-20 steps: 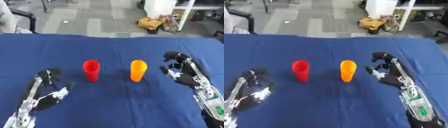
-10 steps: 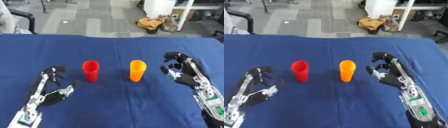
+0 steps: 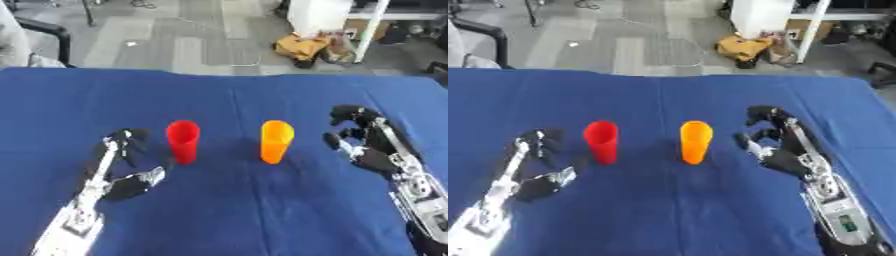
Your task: Pour the contents of one cup into another cup.
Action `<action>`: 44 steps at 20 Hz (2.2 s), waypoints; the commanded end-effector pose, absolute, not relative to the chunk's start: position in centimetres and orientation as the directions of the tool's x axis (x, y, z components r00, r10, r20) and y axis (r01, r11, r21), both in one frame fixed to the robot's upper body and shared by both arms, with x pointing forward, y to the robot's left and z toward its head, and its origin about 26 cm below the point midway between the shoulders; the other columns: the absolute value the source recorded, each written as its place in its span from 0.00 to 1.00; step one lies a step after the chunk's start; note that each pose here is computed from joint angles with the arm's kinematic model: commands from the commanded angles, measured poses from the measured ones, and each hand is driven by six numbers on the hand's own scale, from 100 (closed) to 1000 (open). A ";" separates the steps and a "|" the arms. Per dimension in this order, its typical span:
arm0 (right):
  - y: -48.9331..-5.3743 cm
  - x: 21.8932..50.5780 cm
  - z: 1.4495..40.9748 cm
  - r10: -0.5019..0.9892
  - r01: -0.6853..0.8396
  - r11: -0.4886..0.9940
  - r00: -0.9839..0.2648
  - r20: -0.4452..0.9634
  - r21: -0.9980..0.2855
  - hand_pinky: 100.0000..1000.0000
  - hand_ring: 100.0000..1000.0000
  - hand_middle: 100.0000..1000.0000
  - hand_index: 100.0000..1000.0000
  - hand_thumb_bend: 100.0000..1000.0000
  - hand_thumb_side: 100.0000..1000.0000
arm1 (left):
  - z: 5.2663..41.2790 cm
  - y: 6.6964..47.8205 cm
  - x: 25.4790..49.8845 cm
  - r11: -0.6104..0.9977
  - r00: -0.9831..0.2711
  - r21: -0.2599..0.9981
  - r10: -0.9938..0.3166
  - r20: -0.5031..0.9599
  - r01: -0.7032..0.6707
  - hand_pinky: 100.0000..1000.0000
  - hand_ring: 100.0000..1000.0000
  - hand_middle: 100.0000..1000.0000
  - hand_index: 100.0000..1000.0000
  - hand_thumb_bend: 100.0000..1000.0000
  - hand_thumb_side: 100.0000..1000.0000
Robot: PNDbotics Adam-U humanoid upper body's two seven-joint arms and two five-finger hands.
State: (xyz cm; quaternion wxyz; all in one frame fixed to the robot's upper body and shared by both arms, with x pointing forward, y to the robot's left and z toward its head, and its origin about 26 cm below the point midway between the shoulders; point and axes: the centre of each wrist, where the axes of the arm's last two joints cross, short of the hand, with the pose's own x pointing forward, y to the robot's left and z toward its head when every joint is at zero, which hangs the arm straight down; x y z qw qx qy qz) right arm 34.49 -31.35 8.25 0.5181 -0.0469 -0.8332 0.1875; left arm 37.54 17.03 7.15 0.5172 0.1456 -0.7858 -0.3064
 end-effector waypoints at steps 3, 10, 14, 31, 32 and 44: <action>-31.4 34.6 9.0 0.277 -0.115 0.921 -0.480 0.833 -0.372 0.45 0.83 0.52 0.75 0.45 0.26 | 7.3 16.3 38.6 0.768 -0.429 0.639 -0.564 0.706 0.042 0.40 0.59 0.63 0.76 0.51 0.30; -31.3 34.7 9.0 0.276 -0.118 0.920 -0.480 0.833 -0.373 0.45 0.83 0.52 0.75 0.45 0.26 | 6.7 16.2 39.2 0.772 -0.416 0.635 -0.573 0.706 0.015 0.42 0.62 0.65 0.79 0.52 0.30; -31.3 34.7 9.0 0.275 -0.120 0.920 -0.480 0.833 -0.373 0.45 0.83 0.52 0.75 0.45 0.26 | 6.5 16.1 39.7 0.767 -0.403 0.642 -0.581 0.707 0.021 0.42 0.61 0.66 0.79 0.52 0.31; -31.1 34.7 9.0 0.269 -0.128 0.919 -0.485 0.832 -0.372 0.45 0.84 0.52 0.75 0.44 0.25 | 7.1 15.9 41.5 0.744 -0.412 0.667 -0.598 0.688 0.035 0.42 0.61 0.66 0.79 0.53 0.31; -31.1 34.7 9.0 0.269 -0.128 0.919 -0.485 0.832 -0.372 0.45 0.84 0.52 0.75 0.44 0.25 | 7.2 15.9 41.6 0.742 -0.414 0.669 -0.599 0.685 0.035 0.42 0.61 0.66 0.79 0.53 0.31; -30.9 34.8 9.0 0.263 -0.134 0.919 -0.489 0.831 -0.370 0.45 0.84 0.52 0.75 0.44 0.25 | 7.7 15.7 42.1 0.724 -0.432 0.689 -0.610 0.665 0.038 0.42 0.61 0.66 0.79 0.53 0.31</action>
